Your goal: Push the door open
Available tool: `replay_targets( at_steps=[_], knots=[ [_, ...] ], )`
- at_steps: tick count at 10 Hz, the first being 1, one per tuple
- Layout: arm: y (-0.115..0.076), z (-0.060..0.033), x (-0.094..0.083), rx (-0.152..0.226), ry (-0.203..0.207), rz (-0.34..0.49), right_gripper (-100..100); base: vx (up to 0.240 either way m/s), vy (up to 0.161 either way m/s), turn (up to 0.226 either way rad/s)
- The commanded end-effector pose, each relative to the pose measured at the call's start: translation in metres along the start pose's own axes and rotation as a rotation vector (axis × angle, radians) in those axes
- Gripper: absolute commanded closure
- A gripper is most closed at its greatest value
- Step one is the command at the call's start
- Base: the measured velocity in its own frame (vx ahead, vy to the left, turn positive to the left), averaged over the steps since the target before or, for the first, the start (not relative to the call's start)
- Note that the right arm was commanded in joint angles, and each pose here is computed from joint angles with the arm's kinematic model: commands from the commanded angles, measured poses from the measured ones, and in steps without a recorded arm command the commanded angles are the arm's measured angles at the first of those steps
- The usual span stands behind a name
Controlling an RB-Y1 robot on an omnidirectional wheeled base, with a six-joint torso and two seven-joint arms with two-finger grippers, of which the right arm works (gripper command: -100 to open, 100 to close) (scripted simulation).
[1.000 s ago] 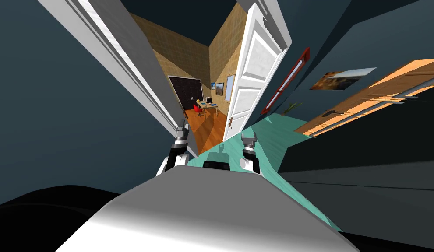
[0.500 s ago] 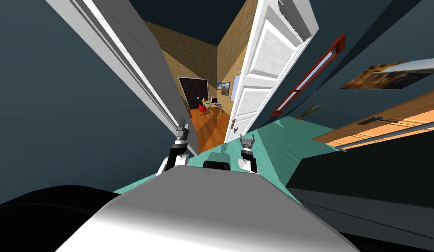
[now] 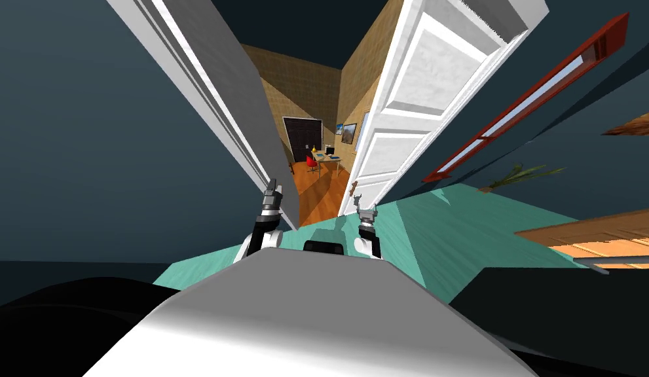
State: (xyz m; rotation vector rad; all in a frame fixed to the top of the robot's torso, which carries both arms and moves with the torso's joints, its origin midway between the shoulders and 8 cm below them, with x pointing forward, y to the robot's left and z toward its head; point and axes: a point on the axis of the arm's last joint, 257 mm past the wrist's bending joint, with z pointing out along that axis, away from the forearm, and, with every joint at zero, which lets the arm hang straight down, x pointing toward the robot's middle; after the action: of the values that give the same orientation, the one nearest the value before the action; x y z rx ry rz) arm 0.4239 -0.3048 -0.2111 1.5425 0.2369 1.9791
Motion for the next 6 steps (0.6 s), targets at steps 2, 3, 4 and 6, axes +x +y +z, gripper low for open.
replay_targets(
  at_steps=[2,3,4,6],
  knots=[
    [-0.01,-0.0059,-0.016,0.005,-0.033,0.067,-100,0.041,-0.13,0.269],
    [-0.013,-0.0074,-0.021,0.006,-0.042,0.084,-100,0.041,-0.148,0.263],
    [-0.015,-0.0089,-0.025,0.007,-0.051,0.1,-100,0.03,-0.125,0.182],
    [-0.019,-0.0119,-0.033,0.007,-0.068,0.132,-100,0.02,-0.106,0.182]
  ],
)
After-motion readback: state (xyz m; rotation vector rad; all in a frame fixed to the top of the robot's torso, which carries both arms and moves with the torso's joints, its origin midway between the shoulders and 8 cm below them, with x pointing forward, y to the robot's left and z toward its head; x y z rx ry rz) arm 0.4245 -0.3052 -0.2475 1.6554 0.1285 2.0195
